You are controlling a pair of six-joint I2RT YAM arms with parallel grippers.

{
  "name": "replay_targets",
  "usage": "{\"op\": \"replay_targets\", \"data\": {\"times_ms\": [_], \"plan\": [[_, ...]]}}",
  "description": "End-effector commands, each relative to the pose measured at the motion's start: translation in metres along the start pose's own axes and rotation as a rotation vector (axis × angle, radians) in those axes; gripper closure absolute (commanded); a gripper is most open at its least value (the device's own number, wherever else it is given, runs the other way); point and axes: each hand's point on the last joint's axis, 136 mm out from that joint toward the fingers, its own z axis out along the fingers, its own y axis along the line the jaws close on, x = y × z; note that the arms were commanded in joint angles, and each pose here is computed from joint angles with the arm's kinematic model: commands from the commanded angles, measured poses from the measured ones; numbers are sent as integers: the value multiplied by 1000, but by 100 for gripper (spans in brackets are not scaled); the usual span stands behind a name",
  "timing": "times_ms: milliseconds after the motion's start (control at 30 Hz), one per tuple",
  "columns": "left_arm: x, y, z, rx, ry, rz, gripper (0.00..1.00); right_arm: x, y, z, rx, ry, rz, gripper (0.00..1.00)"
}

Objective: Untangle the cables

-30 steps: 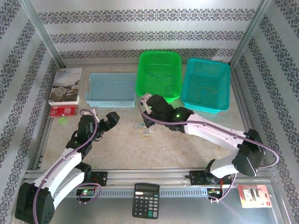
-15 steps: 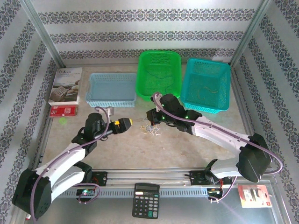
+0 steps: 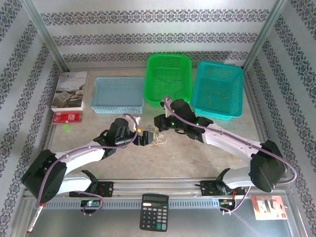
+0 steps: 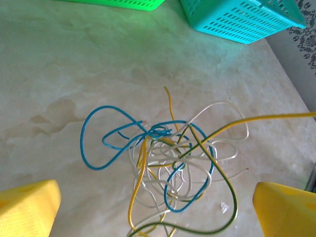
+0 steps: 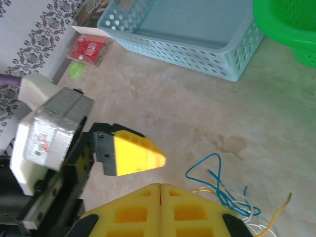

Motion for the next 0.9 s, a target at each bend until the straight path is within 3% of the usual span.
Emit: {"op": "replay_targets", "data": {"times_ms": [0,133,233,467,567,867], "plan": [[-31,-23,6,53,-93,110,0,0,2,3,-36,-7,24,100],[-28,-23,18,56,-79,129,1,-2,5,4,-52,-11,33,100],[-23,-21,27,63,-76,129,7,-7,10,1,-66,-24,38,100],[0,-6,45,51,-22,106,48,-38,33,-18,-161,-89,76,100],[9,0,49,42,-6,95,59,-60,46,-36,-214,-136,84,100],[22,8,49,27,16,76,60,-124,56,-99,-290,-341,126,100]]}}
